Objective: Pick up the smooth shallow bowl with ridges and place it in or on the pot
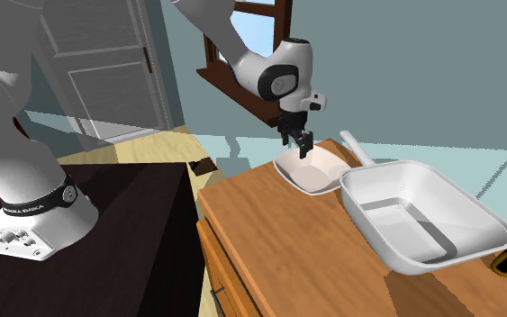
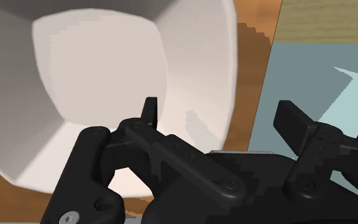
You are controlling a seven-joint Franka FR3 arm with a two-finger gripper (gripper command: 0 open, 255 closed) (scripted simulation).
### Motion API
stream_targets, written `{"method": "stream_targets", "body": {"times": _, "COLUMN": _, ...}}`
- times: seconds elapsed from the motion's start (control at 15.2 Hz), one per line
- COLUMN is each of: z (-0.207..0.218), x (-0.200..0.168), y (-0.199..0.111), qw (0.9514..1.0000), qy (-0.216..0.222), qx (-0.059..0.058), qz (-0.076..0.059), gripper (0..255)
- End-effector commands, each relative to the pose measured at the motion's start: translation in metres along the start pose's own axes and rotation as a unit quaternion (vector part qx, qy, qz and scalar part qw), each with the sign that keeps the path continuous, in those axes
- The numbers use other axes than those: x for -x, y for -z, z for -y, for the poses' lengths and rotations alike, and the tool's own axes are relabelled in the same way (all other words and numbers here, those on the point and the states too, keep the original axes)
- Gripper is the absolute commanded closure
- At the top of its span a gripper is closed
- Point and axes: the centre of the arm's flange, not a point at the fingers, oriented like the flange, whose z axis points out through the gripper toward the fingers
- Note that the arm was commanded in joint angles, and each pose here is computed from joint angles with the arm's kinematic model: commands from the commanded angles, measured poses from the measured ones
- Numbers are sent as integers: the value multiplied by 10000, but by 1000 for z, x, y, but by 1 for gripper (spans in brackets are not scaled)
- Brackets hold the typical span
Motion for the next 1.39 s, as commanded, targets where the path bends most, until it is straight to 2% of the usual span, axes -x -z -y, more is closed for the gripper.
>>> {"method": "stream_targets", "body": {"times": 0.0, "z": -1, "x": -1, "y": -4, "qw": 10000, "qy": 0, "qx": 1, "qz": -3, "gripper": 0}}
{"method": "stream_targets", "body": {"times": 0.4, "z": -1, "x": -1, "y": -4, "qw": 10000, "qy": 0, "qx": 1, "qz": -2, "gripper": 0}}
{"method": "stream_targets", "body": {"times": 0.46, "z": -1, "x": -1, "y": -4, "qw": 10000, "qy": 0, "qx": 1, "qz": -2, "gripper": 255}}
{"method": "stream_targets", "body": {"times": 1.06, "z": -1, "x": -1, "y": -4, "qw": 10000, "qy": 0, "qx": 1, "qz": -3, "gripper": 255}}
{"method": "stream_targets", "body": {"times": 1.32, "z": -1, "x": -3, "y": 17, "qw": 10000, "qy": 0, "qx": 1, "qz": -2, "gripper": 255}}
